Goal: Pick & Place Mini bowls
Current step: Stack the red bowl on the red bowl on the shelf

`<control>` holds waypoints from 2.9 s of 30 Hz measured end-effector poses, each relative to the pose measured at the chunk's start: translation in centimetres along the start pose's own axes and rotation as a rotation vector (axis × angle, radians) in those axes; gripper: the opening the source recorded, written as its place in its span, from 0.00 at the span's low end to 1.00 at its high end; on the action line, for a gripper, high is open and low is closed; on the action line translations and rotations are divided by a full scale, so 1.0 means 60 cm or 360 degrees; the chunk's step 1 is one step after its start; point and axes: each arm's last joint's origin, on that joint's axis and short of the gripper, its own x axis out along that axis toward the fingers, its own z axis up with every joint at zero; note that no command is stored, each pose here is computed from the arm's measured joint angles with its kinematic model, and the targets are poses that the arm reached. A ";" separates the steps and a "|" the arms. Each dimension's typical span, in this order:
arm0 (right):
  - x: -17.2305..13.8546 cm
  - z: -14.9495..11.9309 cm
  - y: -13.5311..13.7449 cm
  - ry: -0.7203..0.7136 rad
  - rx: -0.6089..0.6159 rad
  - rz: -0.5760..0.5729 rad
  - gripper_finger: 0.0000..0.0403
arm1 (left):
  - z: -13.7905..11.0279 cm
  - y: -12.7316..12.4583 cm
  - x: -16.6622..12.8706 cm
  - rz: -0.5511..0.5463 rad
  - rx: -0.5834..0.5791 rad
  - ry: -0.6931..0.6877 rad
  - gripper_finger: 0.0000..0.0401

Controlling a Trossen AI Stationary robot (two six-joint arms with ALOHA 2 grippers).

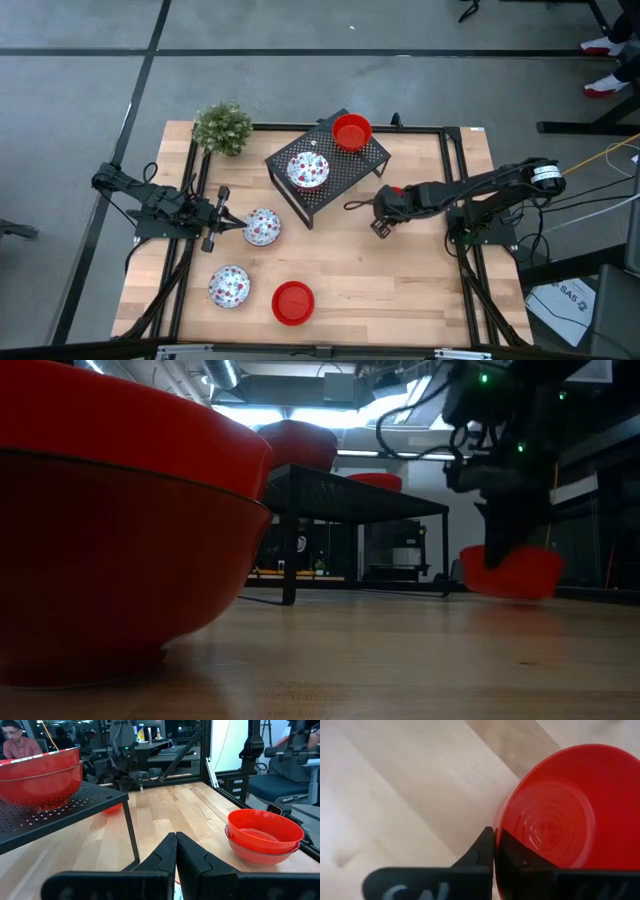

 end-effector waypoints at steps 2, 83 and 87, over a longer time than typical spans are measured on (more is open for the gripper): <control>-0.007 0.003 0.008 -0.0017 0.0012 0.0024 0.01 | 0.000 0.000 0.000 0.0000 0.0000 -0.0001 0.01; -0.254 0.276 -0.004 -0.1173 -0.0590 -0.0016 0.03 | 0.000 0.000 0.000 0.0000 0.0000 -0.0001 0.01; -0.231 0.289 -0.010 -0.1113 -0.0585 -0.0028 0.03 | 0.000 0.000 0.000 0.0001 0.0000 0.0000 0.01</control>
